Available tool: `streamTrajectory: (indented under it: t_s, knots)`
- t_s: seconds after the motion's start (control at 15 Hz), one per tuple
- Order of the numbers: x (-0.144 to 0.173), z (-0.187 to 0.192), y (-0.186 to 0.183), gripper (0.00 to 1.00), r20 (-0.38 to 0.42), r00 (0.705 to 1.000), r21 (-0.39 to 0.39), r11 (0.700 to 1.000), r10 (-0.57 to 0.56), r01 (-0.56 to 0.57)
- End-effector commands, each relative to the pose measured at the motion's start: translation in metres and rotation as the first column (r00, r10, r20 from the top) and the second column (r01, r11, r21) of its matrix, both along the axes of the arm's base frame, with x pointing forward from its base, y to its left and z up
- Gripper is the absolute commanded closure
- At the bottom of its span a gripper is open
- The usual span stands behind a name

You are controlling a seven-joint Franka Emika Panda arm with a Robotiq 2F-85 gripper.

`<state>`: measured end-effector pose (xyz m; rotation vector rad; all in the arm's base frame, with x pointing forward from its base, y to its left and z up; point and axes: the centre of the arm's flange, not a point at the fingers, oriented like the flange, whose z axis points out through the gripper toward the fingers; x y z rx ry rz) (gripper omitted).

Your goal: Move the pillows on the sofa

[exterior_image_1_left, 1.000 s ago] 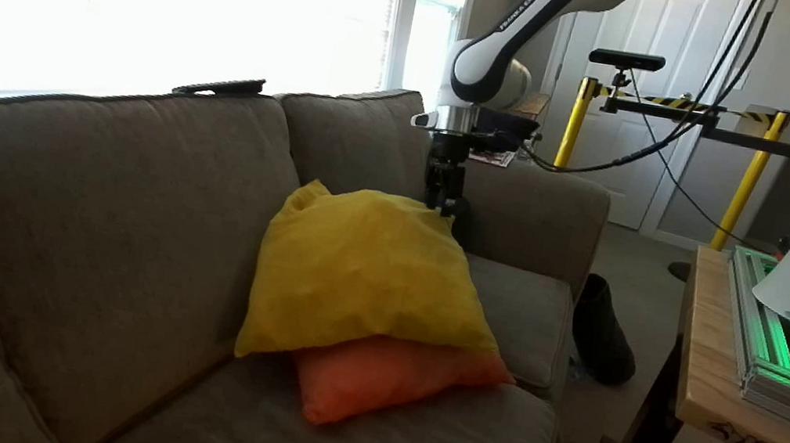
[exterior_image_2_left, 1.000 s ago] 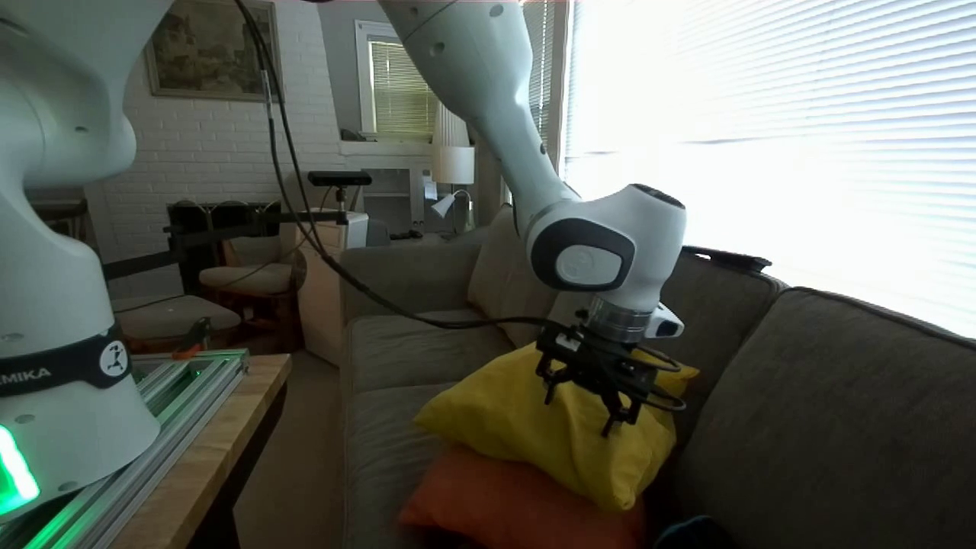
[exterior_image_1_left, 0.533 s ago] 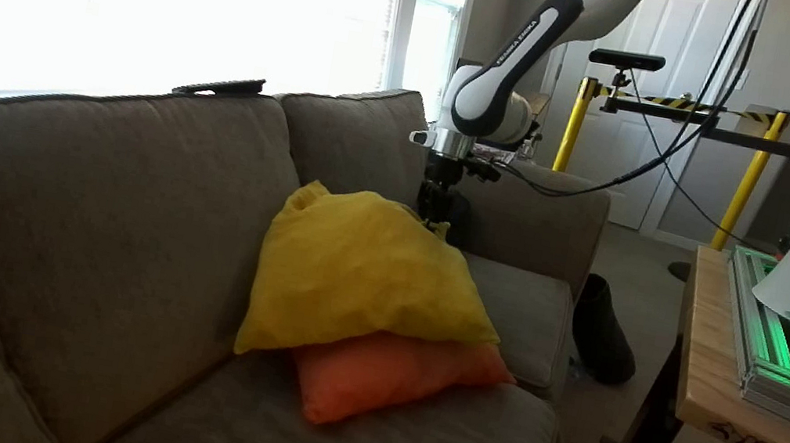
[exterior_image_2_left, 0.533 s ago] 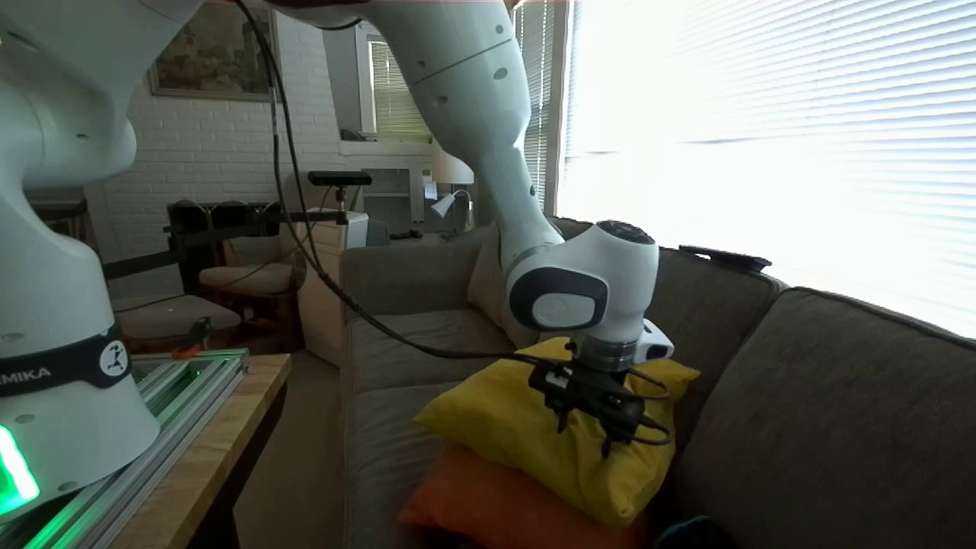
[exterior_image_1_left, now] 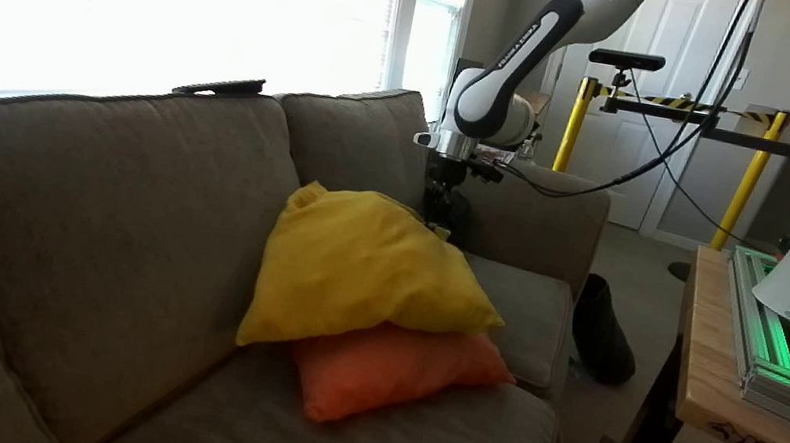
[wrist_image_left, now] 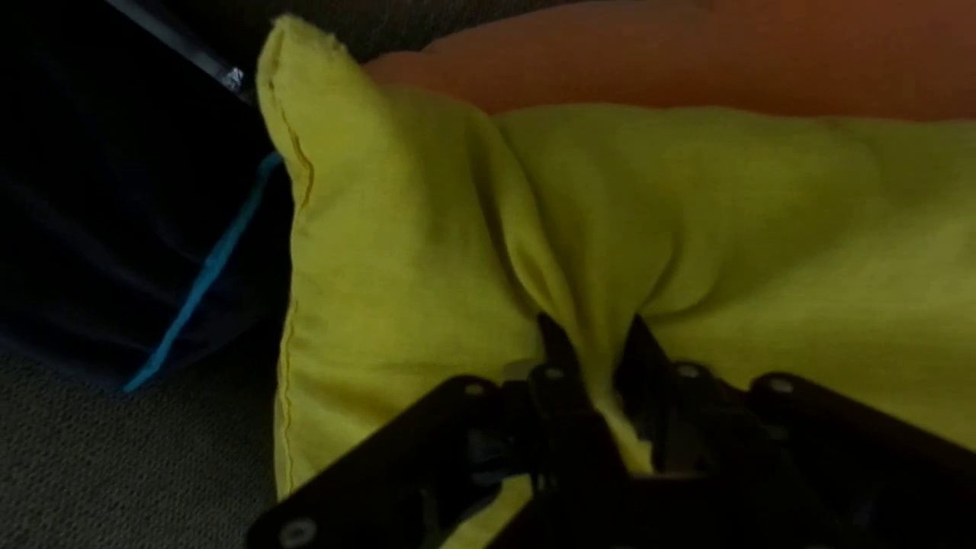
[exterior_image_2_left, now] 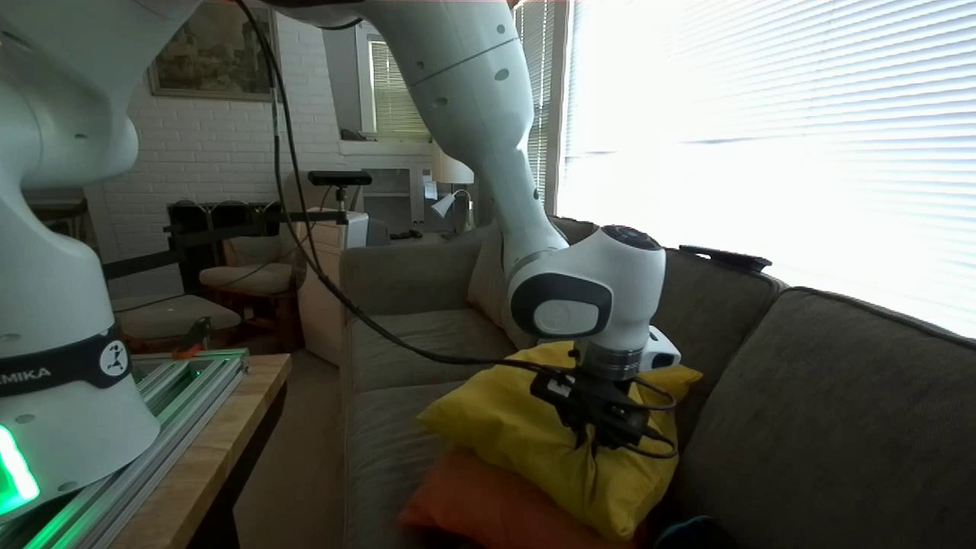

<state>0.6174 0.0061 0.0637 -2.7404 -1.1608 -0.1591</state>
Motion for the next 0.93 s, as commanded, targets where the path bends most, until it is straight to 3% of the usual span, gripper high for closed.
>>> streamTrajectory:
  t_s: [0.0, 0.6, 0.87]
  knots:
    - [-0.003, 0.012, -0.016, 1.0, -0.034, 0.999, -0.035, 0.999, -0.001, 0.0]
    - [-0.039, 0.068, -0.098, 0.98, -0.075, 0.996, -0.259, 0.963, 0.05, -0.068]
    - [-0.072, 0.091, -0.139, 0.98, -0.116, 0.991, -0.308, 0.946, 0.068, -0.101]
